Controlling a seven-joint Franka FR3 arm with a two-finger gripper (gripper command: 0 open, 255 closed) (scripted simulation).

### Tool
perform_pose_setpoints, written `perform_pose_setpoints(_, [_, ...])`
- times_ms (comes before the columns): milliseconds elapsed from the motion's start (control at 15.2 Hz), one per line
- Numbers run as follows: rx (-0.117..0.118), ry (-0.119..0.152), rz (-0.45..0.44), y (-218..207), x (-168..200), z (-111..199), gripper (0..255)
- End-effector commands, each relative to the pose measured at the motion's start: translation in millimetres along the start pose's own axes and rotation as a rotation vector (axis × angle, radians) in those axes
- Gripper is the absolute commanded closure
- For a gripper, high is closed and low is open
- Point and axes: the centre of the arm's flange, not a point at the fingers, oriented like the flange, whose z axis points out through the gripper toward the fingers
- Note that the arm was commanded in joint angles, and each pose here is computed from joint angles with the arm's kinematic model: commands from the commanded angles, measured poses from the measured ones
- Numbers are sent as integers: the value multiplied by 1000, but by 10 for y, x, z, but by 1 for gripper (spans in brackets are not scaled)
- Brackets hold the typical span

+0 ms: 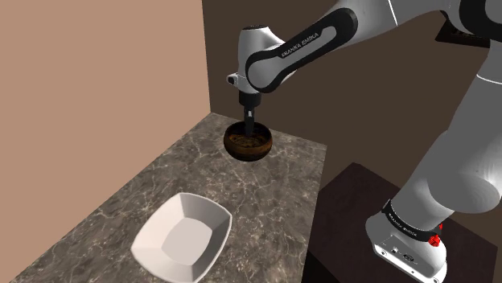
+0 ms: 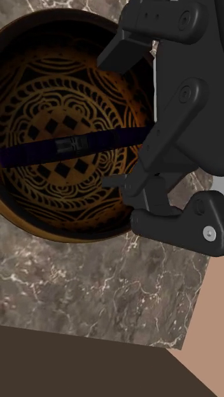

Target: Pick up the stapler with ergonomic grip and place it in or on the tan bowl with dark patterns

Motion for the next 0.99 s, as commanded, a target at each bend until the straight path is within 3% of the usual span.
perform_pose_setpoints(0, [0,0,0,0,0,0,0])
perform_pose_setpoints(132, [0,0,0,0,0,0,0])
perform_pose_setpoints(396, [0,0,0,0,0,-500,0])
perform_pose_setpoints(924, [0,0,0,0,0,-500,0])
